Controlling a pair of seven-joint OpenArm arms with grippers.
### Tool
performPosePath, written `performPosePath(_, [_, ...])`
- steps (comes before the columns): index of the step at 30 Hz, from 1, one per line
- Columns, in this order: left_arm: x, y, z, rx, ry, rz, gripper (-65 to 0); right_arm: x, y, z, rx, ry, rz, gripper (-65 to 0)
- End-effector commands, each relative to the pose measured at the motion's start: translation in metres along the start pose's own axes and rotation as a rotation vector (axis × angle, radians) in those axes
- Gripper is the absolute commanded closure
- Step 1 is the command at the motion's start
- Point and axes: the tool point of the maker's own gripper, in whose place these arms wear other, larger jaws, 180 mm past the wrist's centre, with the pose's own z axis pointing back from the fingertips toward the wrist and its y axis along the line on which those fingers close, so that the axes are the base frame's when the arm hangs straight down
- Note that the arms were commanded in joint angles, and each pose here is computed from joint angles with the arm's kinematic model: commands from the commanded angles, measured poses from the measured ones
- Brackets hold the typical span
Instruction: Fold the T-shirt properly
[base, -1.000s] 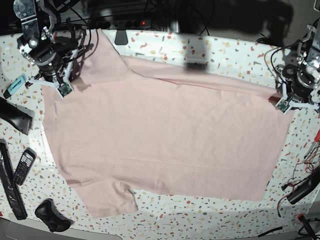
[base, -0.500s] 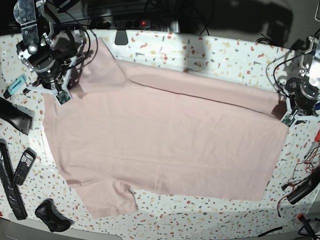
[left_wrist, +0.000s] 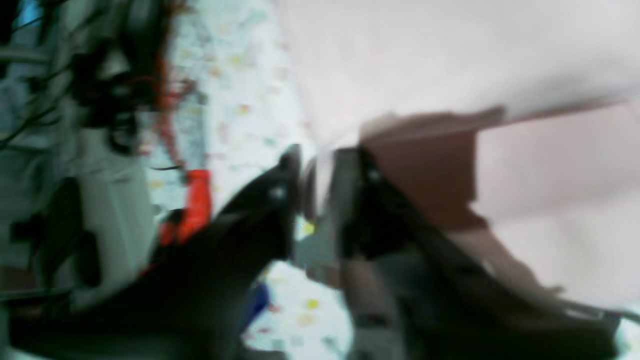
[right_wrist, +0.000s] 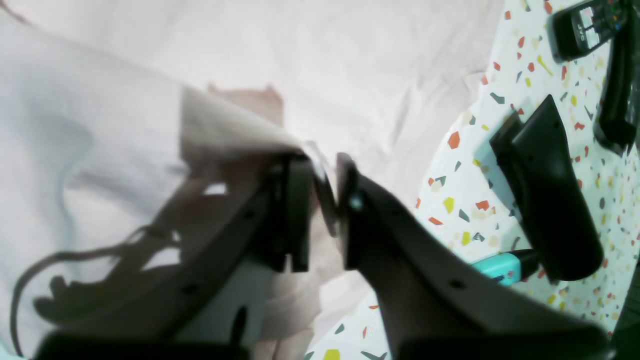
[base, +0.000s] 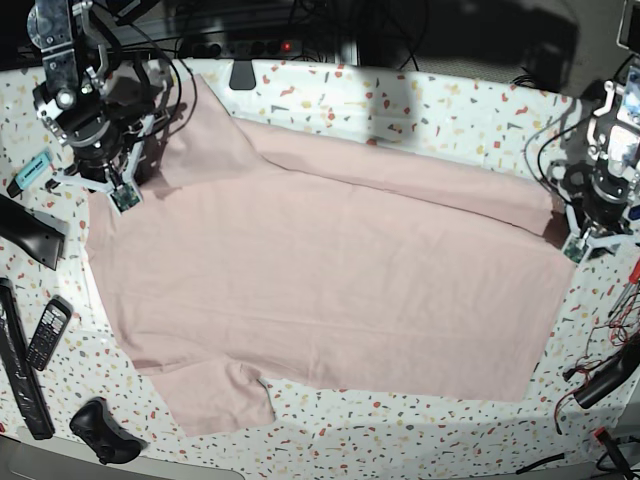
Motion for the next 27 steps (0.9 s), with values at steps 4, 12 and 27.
performPosePath(4, [-0.001, 0.037, 0.001, 0.138, 0.031, 0.011, -25.8, 0.010, -0.023, 0.004, -0.100, -0.032, -0.005, -10.6])
performPosePath(12, [-0.005, 0.037, 0.002, 0.140, 0.050, 0.017, -25.8, 0.030, -0.029, 0.015, -0.132, -0.085, 0.002, -15.5])
performPosePath(27, [-0.003, 0.017, 0.012, 0.103, 0.039, 0.018, -25.8, 0.028, 0.022, 0.065, 0.002, -0.091, 0.088, -21.4])
